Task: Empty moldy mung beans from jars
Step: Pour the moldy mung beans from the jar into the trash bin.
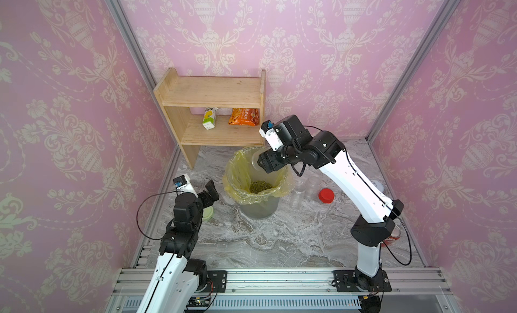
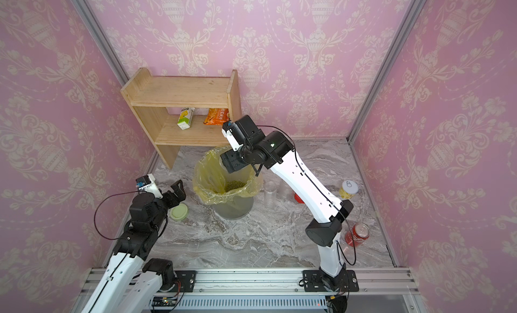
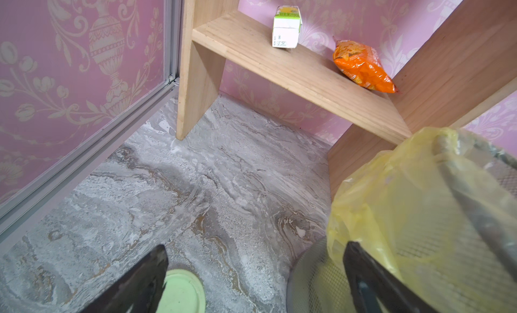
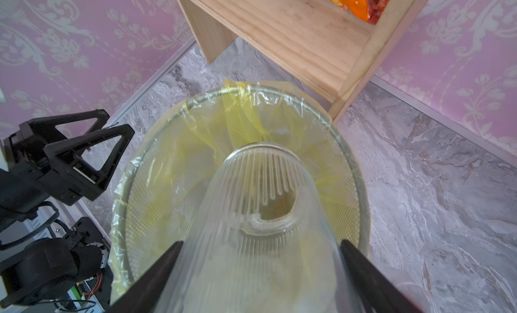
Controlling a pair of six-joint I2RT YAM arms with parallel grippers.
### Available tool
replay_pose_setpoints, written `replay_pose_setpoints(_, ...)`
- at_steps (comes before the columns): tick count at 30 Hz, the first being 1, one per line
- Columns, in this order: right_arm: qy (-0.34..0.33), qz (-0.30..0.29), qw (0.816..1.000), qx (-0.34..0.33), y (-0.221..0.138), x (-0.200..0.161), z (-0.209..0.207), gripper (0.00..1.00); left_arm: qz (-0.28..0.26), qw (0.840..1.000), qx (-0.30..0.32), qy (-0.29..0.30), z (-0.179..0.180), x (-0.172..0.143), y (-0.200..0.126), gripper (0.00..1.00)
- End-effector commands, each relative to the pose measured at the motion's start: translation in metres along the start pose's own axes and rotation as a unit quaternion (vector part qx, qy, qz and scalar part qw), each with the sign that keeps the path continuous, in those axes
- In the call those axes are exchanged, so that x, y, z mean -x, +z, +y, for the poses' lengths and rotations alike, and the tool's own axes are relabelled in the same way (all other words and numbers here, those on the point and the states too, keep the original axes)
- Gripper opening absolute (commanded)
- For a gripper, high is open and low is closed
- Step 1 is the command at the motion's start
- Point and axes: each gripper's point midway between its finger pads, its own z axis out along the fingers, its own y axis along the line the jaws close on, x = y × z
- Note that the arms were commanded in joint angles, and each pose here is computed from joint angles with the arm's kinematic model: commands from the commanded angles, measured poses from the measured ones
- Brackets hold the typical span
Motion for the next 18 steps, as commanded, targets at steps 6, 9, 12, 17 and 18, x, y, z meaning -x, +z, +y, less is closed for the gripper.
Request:
replay_pose_setpoints(6, 0.005, -0.033, 0.999, 0.014, -0.022, 0.008, 0.0, 0.03, -0.02, 0.999, -0.032, 0.024, -0.02, 0.035, -0.023, 0.99)
replay_pose_setpoints(9, 0.0, -0.025, 1.0, 0.007, -0.012, 0.016, -0.003, 0.03, -0.007, 0.999, -0.042, 0.023, -0.026, 0.033, -0.016, 0.99)
replay_pose_setpoints(12, 0.001, -0.001, 1.0, 0.009, -0.02, 0.005, -0.001, 0.03, 0.011, 0.998, -0.047, 0.029, -0.028, 0.028, -0.017, 0.99)
replay_pose_setpoints(17, 0.023, -0.056, 0.998, 0.02, -0.041, 0.007, -0.004, 0.04, -0.001, 0.999, -0.043, 0.032, -0.026, 0.032, -0.019, 0.99)
replay_pose_setpoints(18, 0.024, -0.057, 0.998, 0.024, -0.04, 0.013, -0.005, 0.04, -0.001, 0.998, -0.047, 0.029, -0.029, 0.034, -0.017, 0.99)
